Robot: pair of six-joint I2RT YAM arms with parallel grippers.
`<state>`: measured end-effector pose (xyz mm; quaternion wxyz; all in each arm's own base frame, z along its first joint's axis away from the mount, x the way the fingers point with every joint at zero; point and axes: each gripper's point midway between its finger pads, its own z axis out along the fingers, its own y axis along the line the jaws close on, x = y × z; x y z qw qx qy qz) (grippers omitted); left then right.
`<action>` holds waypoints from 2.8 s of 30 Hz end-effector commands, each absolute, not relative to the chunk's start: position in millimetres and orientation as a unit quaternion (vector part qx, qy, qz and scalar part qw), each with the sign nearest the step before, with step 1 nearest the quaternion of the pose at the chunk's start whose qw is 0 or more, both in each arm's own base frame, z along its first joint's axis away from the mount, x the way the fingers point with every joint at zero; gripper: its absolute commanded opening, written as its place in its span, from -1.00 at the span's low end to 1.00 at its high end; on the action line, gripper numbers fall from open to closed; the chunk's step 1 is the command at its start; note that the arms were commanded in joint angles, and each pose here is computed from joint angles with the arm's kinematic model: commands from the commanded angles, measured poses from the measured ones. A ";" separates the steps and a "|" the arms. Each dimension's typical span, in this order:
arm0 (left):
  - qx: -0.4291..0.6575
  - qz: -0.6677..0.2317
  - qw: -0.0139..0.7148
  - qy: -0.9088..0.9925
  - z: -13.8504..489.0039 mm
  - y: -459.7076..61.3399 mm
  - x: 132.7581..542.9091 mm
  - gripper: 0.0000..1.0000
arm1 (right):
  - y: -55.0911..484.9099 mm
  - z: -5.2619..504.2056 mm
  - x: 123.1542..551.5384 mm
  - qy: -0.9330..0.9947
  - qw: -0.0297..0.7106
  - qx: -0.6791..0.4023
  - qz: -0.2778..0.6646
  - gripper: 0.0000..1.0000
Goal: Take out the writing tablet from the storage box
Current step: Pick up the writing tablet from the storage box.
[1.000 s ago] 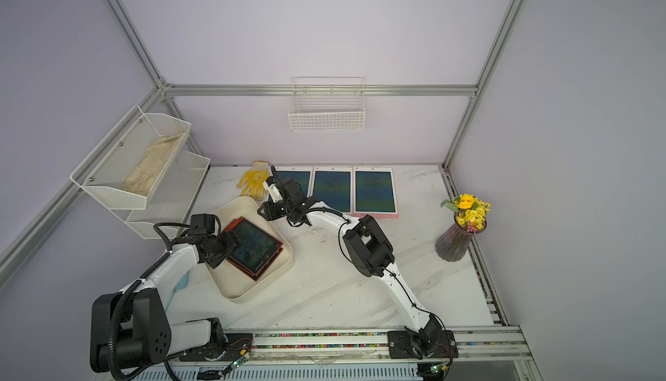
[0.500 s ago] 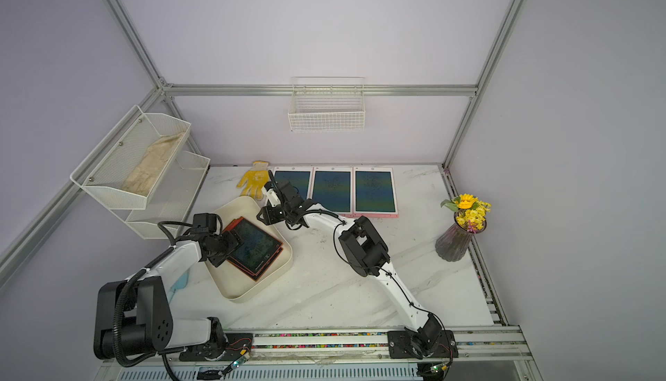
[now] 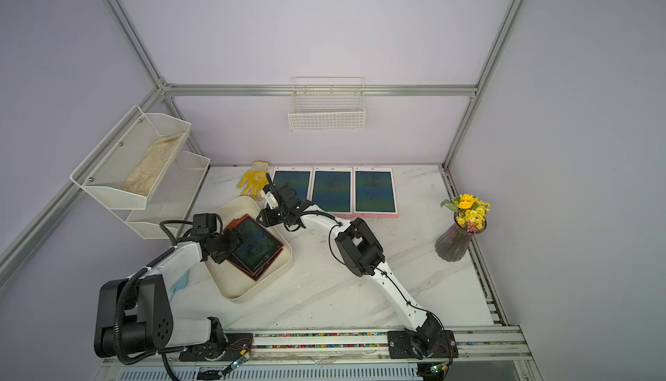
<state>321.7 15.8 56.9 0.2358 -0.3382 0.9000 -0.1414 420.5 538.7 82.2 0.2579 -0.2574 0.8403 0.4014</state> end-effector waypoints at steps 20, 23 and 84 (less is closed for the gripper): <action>-0.281 -0.223 0.270 0.894 61.9 -8.4 337.1 0.50 | 569.5 80.1 389.3 0.825 0.225 -0.286 0.432 -0.20; -0.275 -0.233 0.267 0.894 59.7 -12.4 337.8 0.49 | 571.5 83.4 387.7 0.822 0.224 -0.288 0.436 -0.21; -0.228 -0.239 0.268 0.905 84.0 -22.4 325.0 -0.58 | 553.6 140.3 423.4 0.811 0.323 -0.268 0.408 -0.06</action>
